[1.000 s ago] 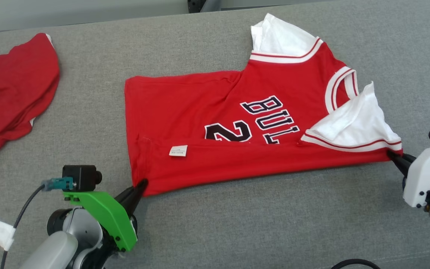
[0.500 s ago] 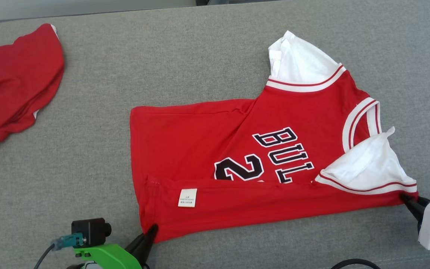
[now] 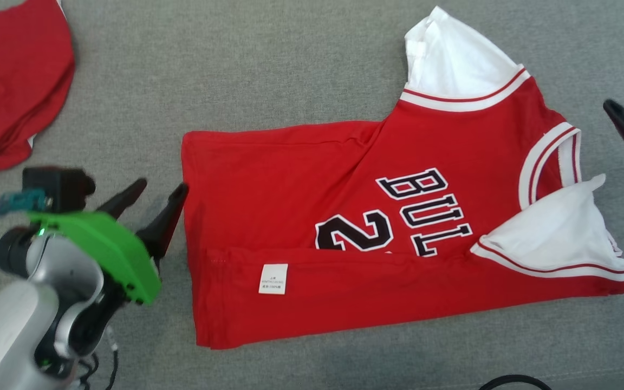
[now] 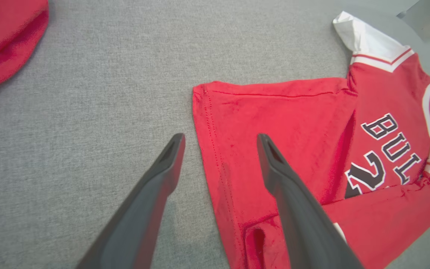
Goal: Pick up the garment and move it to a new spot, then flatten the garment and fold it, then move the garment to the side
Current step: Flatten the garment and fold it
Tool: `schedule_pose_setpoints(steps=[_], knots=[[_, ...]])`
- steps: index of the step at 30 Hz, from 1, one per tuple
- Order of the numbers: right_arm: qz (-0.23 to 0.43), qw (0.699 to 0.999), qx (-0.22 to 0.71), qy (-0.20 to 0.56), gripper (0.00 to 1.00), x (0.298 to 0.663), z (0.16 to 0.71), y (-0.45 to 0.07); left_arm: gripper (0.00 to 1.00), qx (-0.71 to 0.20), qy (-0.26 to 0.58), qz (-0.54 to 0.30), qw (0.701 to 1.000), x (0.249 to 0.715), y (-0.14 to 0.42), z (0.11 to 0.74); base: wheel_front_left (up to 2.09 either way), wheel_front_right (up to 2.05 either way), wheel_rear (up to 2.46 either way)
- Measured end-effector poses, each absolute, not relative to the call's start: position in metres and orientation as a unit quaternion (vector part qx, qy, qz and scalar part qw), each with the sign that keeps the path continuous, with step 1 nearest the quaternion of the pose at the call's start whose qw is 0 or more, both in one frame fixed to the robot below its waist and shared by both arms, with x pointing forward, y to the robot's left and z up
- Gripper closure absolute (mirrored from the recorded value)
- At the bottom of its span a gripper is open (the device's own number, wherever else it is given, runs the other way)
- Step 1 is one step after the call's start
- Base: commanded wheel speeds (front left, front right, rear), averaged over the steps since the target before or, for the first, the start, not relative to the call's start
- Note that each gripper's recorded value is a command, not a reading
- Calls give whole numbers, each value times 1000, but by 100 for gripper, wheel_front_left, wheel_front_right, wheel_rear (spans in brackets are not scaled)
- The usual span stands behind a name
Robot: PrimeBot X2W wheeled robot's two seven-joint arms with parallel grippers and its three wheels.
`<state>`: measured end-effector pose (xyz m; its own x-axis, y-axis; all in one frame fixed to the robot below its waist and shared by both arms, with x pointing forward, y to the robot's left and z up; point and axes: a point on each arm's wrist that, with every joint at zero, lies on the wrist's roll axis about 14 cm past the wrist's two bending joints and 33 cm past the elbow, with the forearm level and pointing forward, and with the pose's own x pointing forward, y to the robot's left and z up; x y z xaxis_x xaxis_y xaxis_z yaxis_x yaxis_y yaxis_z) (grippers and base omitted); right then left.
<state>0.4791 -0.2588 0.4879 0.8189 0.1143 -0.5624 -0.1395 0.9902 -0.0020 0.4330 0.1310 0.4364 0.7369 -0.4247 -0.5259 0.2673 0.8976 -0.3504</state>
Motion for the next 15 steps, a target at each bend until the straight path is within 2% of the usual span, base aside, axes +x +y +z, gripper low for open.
schedule_pose_setpoints(steps=[8, 11, 15], knots=[[104, 947, -58, 298, 0, 576, 455, -200, 0, -97, 367, -208, 902, 486, 102, 396, 0, 0, 0], [126, 931, -65, 336, 0, 584, 416, -173, 0, -74, 391, -207, 894, 480, 107, 378, 0, 0, 0], [138, 928, -75, 337, 0, 605, 402, -153, 0, -76, 398, -211, 890, 480, 110, 376, 0, 0, 0]])
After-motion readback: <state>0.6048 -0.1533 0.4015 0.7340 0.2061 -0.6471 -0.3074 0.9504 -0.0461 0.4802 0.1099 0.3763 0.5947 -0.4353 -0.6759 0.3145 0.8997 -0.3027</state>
